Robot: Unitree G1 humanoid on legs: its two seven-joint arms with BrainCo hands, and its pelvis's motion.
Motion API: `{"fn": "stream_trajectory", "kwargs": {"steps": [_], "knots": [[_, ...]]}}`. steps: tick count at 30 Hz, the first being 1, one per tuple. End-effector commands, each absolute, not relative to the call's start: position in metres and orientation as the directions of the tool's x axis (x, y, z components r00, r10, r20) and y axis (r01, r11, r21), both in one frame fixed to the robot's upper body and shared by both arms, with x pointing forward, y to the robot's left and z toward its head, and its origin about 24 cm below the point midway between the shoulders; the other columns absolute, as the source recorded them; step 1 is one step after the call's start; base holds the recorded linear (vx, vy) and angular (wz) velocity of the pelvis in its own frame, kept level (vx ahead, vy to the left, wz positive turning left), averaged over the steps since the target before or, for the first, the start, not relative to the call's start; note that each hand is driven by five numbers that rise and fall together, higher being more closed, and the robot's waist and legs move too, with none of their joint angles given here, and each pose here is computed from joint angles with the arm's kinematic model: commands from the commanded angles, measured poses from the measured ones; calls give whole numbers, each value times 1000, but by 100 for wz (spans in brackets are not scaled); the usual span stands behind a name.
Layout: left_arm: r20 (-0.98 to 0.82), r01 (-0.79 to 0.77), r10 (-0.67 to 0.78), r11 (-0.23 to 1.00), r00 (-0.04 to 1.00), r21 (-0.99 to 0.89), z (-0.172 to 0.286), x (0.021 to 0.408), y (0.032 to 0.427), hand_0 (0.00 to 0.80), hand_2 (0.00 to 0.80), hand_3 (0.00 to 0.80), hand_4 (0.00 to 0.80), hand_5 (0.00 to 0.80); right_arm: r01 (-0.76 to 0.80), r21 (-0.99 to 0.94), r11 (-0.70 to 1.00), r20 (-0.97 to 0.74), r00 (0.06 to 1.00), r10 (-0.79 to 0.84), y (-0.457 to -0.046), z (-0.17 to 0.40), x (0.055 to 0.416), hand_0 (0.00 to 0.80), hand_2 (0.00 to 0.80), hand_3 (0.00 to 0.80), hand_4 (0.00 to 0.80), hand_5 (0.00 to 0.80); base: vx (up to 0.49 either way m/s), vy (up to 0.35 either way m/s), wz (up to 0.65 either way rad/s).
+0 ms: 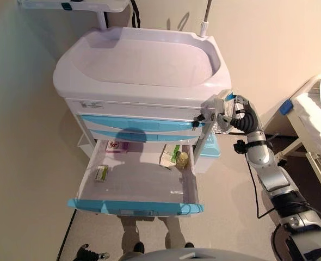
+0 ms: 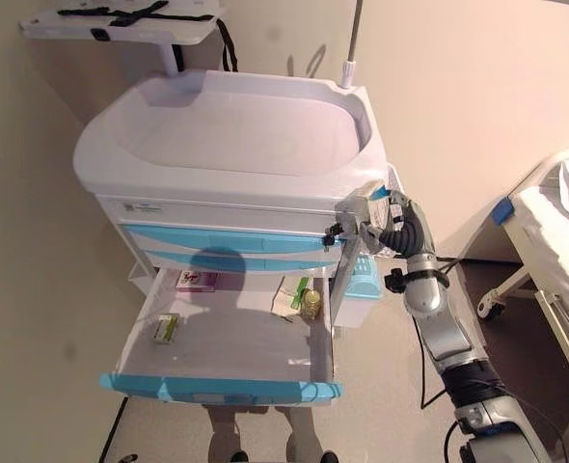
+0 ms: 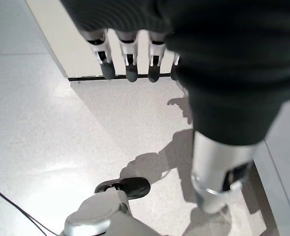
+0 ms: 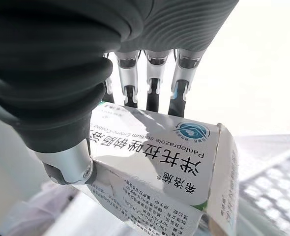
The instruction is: Open the drawer and pick up the medicine
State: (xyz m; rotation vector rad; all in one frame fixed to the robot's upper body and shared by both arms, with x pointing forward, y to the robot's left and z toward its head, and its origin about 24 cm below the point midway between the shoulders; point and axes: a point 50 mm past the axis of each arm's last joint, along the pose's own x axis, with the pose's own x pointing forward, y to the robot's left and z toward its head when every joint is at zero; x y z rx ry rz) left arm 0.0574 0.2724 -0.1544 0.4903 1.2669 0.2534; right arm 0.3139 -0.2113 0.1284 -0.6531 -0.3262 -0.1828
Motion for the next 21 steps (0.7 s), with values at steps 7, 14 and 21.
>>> {"fn": "stream_trajectory", "kwargs": {"steps": [7,14,21], "knots": [[-818,127,489,830,302,543,-149,69,286,0,0,0,0,0,396,-424,814,567,818,-102,-207,192,329,800,800,800,800,800,0,0,0],[-815,134,491,826,309,548,-148,70,286,0,0,0,0,0,405,-440,801,584,807,-88,-202,204,337,800,800,800,800,800,0,0,0],[-815,148,489,822,311,550,-148,70,287,0,0,0,0,0,416,-525,743,592,805,-32,-197,224,354,800,800,800,800,800,0,0,0]]}}
